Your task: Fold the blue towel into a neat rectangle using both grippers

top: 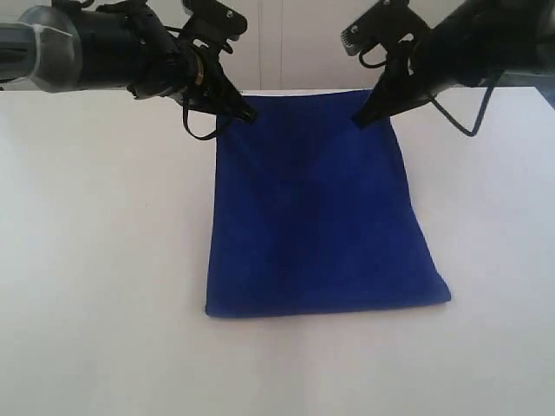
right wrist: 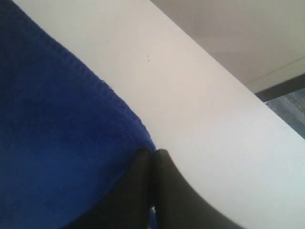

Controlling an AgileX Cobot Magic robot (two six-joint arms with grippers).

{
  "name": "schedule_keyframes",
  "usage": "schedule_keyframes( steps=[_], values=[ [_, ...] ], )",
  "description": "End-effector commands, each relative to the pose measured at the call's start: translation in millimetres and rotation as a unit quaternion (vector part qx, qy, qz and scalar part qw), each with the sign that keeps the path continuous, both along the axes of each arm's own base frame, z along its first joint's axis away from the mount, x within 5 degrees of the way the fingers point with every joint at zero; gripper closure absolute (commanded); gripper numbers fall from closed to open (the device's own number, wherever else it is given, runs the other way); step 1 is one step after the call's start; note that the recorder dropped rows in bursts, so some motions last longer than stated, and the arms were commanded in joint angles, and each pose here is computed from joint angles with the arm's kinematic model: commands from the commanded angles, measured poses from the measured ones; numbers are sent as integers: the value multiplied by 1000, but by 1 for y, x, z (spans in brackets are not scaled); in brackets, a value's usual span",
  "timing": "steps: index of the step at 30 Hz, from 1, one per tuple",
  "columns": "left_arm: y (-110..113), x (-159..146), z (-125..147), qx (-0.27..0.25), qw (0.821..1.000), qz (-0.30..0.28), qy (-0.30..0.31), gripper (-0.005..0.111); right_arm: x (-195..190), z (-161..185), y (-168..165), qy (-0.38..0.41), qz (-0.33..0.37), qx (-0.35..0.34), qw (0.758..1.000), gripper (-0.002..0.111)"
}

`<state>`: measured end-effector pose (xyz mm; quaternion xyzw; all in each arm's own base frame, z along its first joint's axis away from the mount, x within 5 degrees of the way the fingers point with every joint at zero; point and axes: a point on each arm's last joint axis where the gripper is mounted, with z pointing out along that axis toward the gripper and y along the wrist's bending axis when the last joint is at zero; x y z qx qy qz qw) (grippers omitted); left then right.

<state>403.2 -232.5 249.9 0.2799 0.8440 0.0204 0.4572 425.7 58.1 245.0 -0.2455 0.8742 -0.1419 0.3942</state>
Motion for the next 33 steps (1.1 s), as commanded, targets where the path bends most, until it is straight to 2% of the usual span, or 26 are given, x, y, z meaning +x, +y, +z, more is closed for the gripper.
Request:
schedule_keyframes(
  steps=[1, 5, 12, 23, 33],
  values=[
    [-2, 11, 21, -19, 999, 2, -33, 107, 9, 20, -4, -26, -8, -11, 1000, 108],
    [-6, 17, 19, -23, 999, 0, -37, 107, 15, 14, -3, -23, -7, -12, 1000, 108],
    [-4, 34, -21, -4, 1000, 9, -7, 107, 32, -25, -5, -6, 4, -13, 1000, 108],
    [3, 59, -65, -16, 1000, 6, 4, 107, 55, -65, -8, -2, 16, -5, 1000, 108],
    [-2, 67, -84, -13, 1000, 2, 9, 107, 65, -90, -4, 0, 32, -1, 999, 108]
  ],
)
